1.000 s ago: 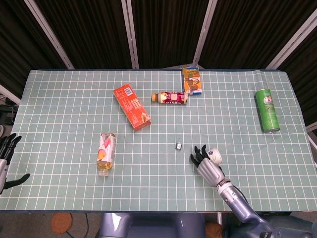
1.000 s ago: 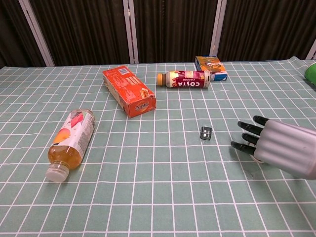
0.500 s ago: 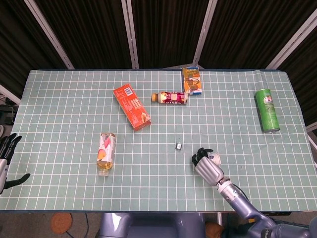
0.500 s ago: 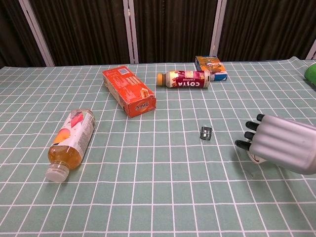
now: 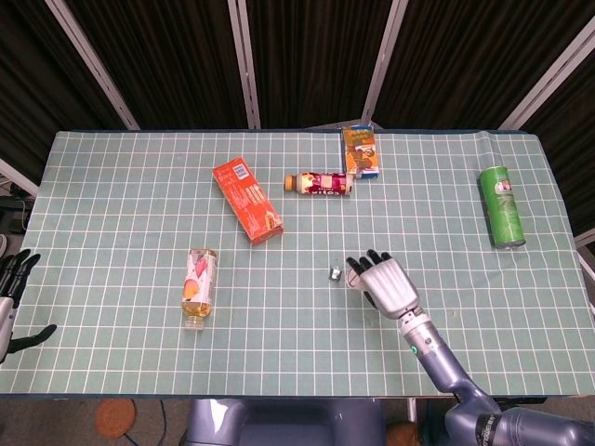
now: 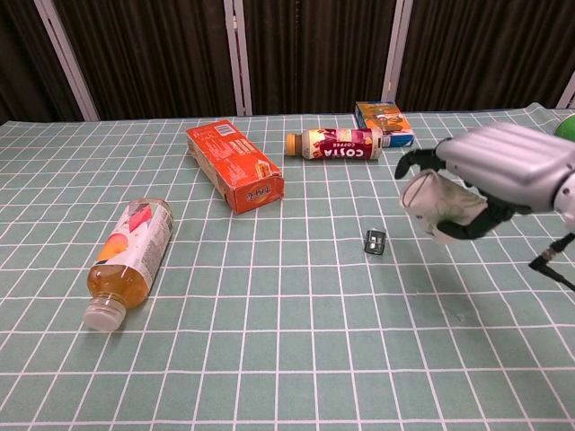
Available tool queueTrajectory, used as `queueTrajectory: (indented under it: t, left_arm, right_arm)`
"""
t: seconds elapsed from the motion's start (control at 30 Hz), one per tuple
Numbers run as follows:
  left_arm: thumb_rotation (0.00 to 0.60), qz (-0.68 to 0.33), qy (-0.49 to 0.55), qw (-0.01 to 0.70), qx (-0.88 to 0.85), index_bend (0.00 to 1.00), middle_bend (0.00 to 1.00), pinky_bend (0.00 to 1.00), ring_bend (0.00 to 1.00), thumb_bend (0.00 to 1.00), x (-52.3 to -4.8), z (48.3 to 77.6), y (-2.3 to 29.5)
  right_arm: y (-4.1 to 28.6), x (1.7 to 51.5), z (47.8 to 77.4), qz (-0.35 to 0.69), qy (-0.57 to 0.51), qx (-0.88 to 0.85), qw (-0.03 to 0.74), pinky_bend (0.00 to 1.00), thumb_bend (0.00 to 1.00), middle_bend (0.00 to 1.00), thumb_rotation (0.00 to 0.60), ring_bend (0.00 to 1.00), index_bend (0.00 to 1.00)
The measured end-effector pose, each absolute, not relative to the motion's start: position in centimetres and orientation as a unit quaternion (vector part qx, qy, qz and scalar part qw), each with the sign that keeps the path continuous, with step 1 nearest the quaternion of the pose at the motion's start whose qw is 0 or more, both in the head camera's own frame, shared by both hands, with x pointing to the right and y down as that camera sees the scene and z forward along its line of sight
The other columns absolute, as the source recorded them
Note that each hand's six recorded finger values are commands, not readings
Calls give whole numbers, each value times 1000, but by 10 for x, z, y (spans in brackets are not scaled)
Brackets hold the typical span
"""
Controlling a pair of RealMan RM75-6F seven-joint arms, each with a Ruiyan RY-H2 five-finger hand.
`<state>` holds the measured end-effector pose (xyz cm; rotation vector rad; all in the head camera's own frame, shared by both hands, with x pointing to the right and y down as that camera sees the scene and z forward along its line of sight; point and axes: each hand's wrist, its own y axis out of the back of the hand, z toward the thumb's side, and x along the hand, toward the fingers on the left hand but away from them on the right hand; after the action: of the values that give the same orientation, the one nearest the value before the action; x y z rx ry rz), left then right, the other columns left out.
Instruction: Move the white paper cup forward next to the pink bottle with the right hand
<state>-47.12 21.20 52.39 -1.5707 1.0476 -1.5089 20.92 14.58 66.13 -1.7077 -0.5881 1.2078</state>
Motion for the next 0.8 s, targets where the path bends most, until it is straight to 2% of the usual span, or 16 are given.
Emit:
queueTrajectory:
  t: [0.13, 0.33, 0.8]
  left_arm:
    - [600, -586, 406, 352, -607, 0, 0, 0, 0, 0, -473, 525, 211]
    - [600, -592, 405, 348, -604, 0, 0, 0, 0, 0, -476, 529, 208]
    - [600, -594, 406, 343, -604, 0, 0, 0, 0, 0, -478, 530, 207]
  right_arm:
    - [120, 201, 661, 480, -322, -726, 371, 432, 304, 399, 600, 242, 231]
    - [113, 171, 680, 463, -361, -757, 286, 363, 304, 388, 600, 213, 230]
    - [113, 145, 700, 461, -363, -760, 281, 334, 306, 367, 600, 202, 231]
